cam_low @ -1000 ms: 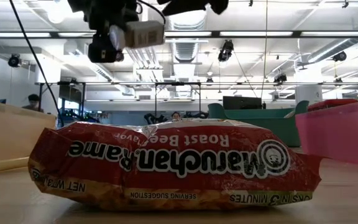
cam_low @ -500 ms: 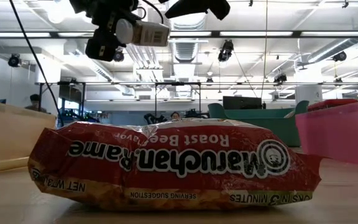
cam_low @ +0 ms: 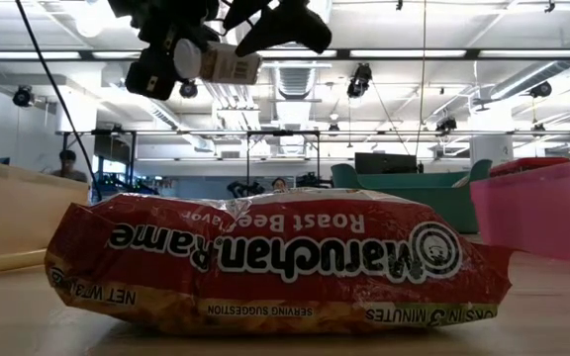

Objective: Pick & Place Food Item
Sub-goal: Put the white seasoning bottle into the pink bin

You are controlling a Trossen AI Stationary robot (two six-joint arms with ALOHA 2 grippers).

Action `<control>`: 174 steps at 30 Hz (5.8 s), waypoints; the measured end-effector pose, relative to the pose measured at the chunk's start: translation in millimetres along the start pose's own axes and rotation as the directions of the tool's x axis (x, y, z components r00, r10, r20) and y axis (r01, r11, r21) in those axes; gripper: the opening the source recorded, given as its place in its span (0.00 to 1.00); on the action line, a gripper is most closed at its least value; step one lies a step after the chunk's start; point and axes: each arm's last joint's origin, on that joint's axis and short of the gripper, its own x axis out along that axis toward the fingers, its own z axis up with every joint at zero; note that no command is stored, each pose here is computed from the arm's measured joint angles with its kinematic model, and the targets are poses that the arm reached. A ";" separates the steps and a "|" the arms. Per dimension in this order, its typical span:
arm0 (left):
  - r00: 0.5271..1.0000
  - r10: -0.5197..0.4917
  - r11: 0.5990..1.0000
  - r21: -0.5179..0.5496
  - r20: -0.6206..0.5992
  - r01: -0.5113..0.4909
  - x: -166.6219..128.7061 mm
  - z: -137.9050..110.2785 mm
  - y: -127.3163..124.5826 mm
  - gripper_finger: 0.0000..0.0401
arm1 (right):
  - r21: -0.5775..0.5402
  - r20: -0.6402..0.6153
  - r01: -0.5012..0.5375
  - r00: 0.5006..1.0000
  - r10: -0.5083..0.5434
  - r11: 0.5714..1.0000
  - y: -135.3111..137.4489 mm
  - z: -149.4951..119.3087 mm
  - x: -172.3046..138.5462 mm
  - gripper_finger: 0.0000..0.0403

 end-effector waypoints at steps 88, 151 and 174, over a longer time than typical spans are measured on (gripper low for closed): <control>0.976 -0.183 0.970 0.141 -0.121 0.200 -2.7 -6.8 -9.9 0.47 | 0.050 -0.125 -0.060 0.990 0.066 0.997 3.3 20.8 -1.0 0.49; 0.360 -0.645 0.685 0.719 0.674 -0.119 -90.0 -24.0 -67.5 0.94 | 0.868 0.475 -0.493 0.786 -0.395 0.061 -65.0 -93.1 -105.5 0.49; 0.396 -0.681 0.618 0.774 0.616 -0.139 -55.9 20.5 -97.9 0.94 | 0.846 0.465 -0.533 0.757 -0.460 -0.023 -68.4 -77.1 -72.0 0.49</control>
